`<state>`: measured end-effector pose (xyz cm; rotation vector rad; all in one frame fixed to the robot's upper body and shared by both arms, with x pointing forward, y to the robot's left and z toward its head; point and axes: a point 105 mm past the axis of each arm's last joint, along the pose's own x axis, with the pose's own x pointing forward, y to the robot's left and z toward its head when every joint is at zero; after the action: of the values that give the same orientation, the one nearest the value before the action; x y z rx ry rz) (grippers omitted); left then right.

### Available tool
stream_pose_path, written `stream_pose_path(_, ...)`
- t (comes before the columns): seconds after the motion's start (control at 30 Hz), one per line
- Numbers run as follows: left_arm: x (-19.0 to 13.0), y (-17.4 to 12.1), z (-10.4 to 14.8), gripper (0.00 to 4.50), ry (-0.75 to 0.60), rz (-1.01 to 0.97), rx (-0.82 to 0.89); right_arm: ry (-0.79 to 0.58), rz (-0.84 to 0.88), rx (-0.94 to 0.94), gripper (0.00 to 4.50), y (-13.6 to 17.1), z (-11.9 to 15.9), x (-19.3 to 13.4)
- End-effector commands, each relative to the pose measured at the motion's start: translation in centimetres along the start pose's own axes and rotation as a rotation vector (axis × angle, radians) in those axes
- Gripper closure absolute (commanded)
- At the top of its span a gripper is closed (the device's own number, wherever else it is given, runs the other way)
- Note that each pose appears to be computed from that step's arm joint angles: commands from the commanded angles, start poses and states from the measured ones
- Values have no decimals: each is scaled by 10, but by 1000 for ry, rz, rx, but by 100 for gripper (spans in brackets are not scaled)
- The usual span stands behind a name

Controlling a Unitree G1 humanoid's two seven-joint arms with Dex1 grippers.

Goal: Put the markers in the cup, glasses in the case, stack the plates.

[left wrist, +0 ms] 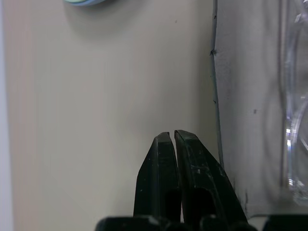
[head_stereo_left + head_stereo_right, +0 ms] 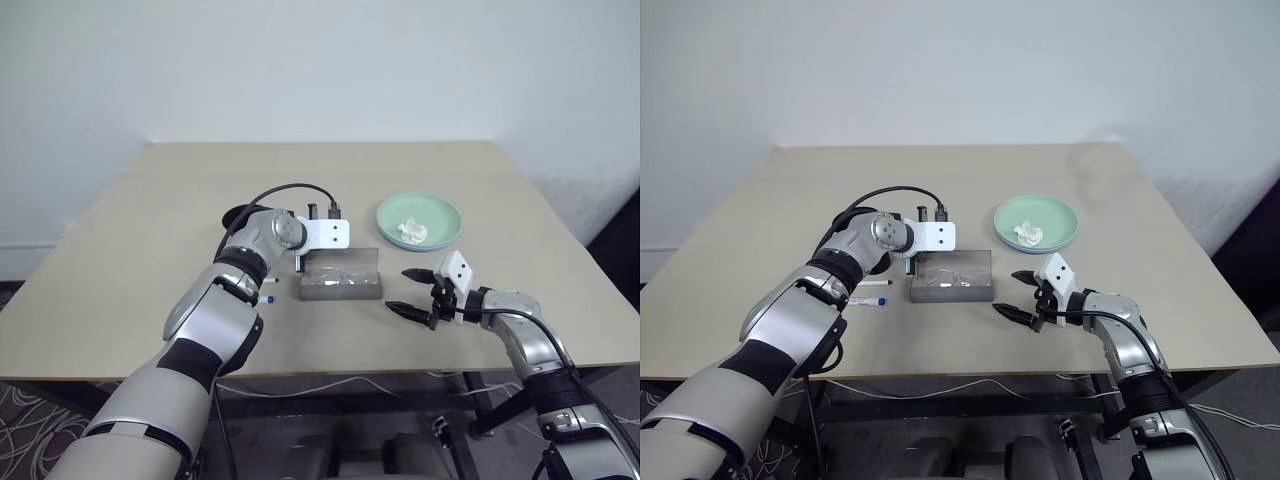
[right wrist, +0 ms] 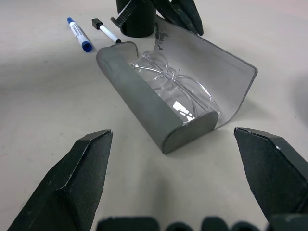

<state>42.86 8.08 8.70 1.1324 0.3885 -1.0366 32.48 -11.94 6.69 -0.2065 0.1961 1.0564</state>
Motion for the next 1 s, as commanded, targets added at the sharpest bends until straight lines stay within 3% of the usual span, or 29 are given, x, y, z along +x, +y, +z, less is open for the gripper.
stream_pose_path(0.03, -5, -3, 21, 445, -143, -86, -71, -57, 5, -52, 8, -1, 20, 2)
stream_pose_path(0.37, -21, -37, 15, 445, -223, -344, -36, -59, 32, -56, 8, 1, 23, 8)
stream_pose_path(0.57, -23, -47, 7, 445, -206, -350, -13, -59, 42, -57, 8, 2, 23, 9)
stream_pose_path(0.67, -29, -41, 16, 445, -281, -311, -61, -59, 44, -57, 8, 3, 23, 9)
stream_pose_path(0.8, -60, -37, 21, 445, -429, -277, -143, -56, 45, -54, 8, 2, 23, 7)
stream_pose_path(1.0, -96, -62, -37, 445, -237, -362, -150, -51, 58, -51, 8, 3, 23, 7)
